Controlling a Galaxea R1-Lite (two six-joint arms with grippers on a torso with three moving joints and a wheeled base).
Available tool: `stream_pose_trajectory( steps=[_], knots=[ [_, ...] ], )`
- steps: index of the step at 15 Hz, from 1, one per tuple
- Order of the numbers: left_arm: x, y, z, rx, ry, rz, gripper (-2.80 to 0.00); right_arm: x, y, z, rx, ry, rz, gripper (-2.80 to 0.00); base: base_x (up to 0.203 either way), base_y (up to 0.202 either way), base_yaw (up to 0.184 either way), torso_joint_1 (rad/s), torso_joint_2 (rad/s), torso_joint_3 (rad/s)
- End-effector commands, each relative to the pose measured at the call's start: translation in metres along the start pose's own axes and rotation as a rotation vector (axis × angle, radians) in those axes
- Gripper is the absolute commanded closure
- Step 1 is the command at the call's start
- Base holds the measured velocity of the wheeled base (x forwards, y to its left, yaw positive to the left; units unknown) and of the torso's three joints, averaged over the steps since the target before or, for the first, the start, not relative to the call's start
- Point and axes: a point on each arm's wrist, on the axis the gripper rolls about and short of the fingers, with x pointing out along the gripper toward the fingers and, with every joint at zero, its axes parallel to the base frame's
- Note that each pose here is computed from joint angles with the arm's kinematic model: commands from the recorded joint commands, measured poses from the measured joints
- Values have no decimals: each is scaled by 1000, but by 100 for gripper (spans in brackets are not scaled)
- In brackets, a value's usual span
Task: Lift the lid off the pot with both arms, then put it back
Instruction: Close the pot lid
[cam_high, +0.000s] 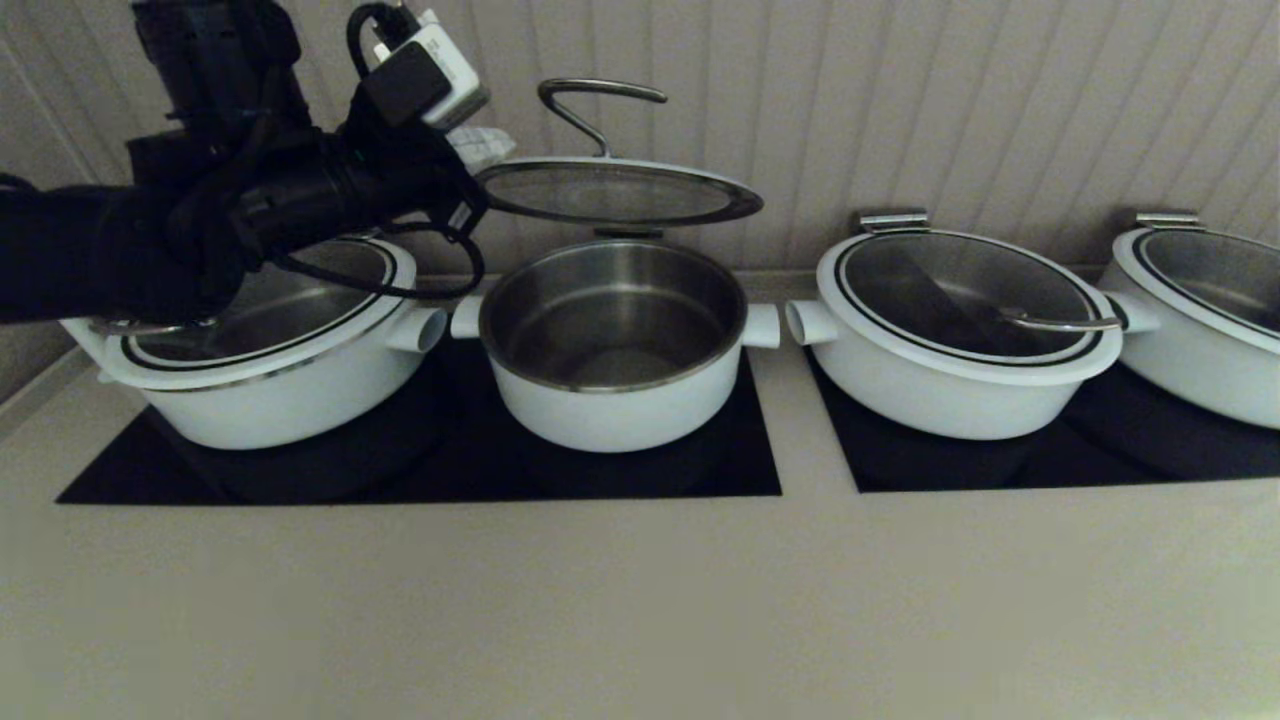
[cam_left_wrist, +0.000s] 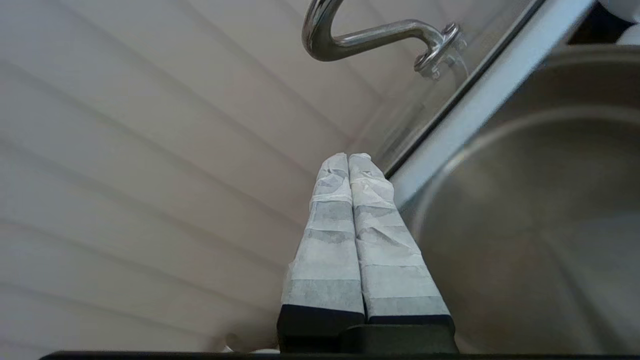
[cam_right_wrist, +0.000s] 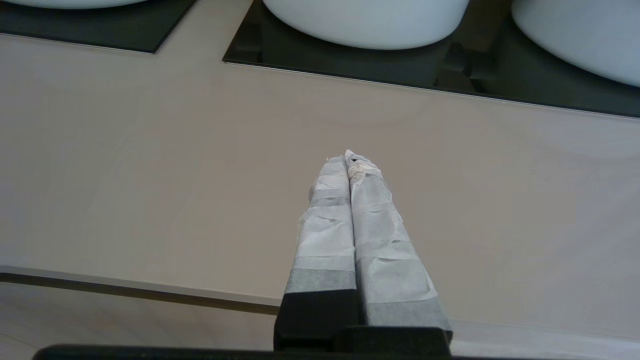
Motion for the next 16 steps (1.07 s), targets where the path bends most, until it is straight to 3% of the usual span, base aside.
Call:
stream_pose_trajectory(
  steps=[1,16],
  knots=[
    [-8,-8,-4,1,8,-10,0,0,0,0,-1,2,0,0,0,0,0,0,0,0],
    [-24,-36,-26,-11,28,-26,0,0,0,0,-2,2,0,0,0,0,0,0,0,0]
  ],
)
